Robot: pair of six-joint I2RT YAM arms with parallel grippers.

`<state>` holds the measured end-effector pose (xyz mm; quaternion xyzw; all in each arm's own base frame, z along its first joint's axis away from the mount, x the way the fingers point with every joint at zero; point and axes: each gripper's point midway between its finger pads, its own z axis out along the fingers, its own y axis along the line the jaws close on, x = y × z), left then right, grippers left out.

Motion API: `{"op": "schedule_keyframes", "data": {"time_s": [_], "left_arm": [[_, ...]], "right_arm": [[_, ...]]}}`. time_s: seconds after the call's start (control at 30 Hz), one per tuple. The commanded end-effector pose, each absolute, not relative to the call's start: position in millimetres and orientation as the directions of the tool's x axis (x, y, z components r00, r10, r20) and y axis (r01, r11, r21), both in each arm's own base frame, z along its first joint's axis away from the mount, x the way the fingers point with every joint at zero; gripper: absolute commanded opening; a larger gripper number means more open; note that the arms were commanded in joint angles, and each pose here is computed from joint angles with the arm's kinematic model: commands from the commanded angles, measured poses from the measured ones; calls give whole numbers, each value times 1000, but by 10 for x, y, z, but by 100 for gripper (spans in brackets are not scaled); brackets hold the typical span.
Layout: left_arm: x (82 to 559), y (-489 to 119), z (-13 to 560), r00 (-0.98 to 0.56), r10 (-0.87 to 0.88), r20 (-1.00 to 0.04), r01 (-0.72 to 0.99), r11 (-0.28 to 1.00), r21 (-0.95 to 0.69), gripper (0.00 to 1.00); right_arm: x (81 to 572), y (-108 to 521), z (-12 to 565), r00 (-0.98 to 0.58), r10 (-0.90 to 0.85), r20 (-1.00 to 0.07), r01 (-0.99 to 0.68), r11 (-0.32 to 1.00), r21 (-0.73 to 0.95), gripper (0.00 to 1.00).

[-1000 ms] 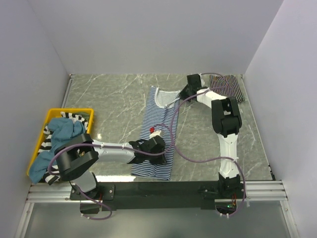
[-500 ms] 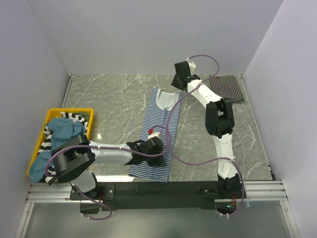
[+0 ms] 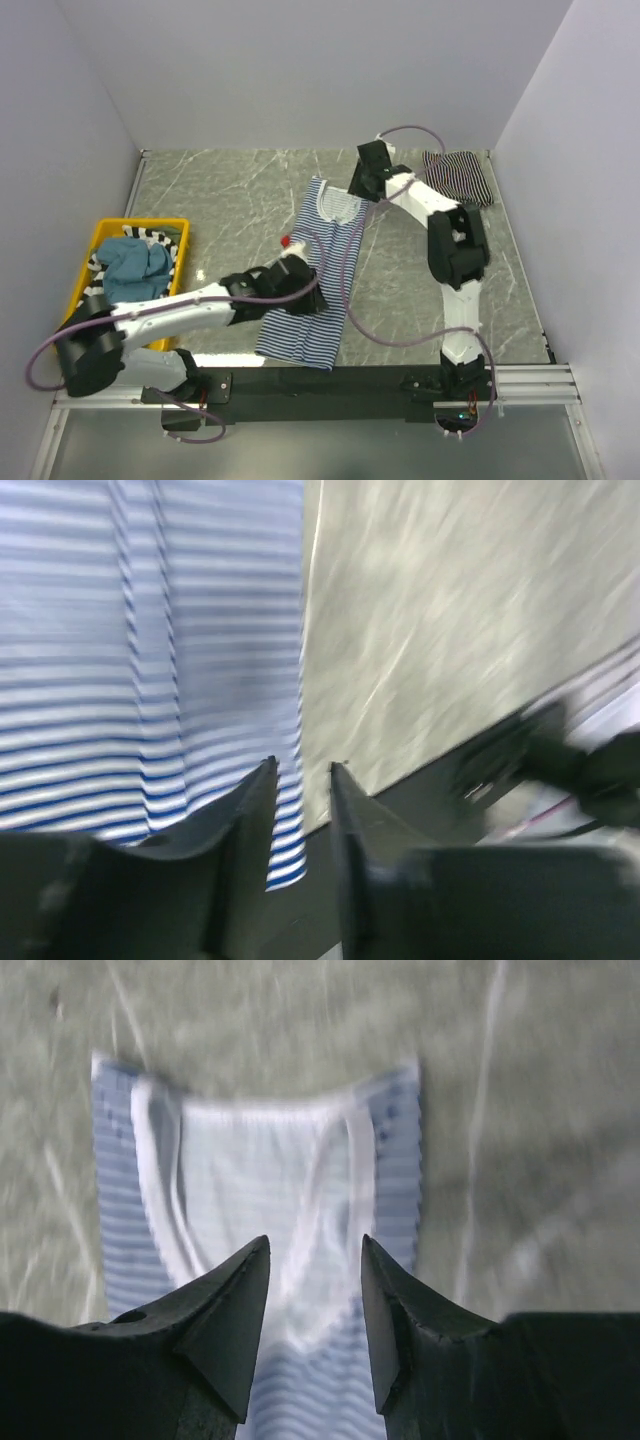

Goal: Fold and stack the tank tops
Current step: Fold the tank top

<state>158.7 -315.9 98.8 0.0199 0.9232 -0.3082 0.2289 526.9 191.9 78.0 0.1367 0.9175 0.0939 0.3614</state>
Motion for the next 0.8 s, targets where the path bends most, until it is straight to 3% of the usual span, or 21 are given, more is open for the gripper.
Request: {"op": "schedule_keyframes", "data": {"time_s": [0.0,0.03,0.07,0.13,0.2,0.23,0.37,0.6,0.77], "left_arm": [[2028,-2821,1495,-807,-268,-526,98,818,-567,35],[2057,-2701,1474,-803,-294,-519,59,827,-559,36],[2087,-2494,1356,-804,-330,-496,-17,845,-535,38],[2058,-2273,1278,-793,-366,-486,-83,856,-510,46],[1941,-2010,1029,-805,-399,-439,-184,871,-456,56],[1891,-1939,951,-810,-409,-420,-212,872,-441,56],[1639,-1666,645,-829,-447,-337,-307,866,-395,60],[1313,-1567,417,-866,-446,-225,-343,858,-382,67],[1244,-1575,325,-887,-421,-190,-337,871,-357,66]], "right_arm": [[4954,2027,1752,-621,370,-691,51,899,435,49],[4675,2042,1482,-669,352,-655,54,901,430,49],[4486,2051,1699,-649,375,-662,36,884,466,49],[3943,2187,1375,-714,339,-612,6,877,480,50],[3511,2329,1487,-715,332,-615,-45,856,515,50],[3216,2318,1226,-752,305,-584,-35,867,498,50],[2164,2662,1071,-816,230,-530,-122,829,546,51],[1047,2561,560,-908,132,-398,-118,830,545,54],[732,2572,443,-938,130,-322,-96,795,599,57]]}}
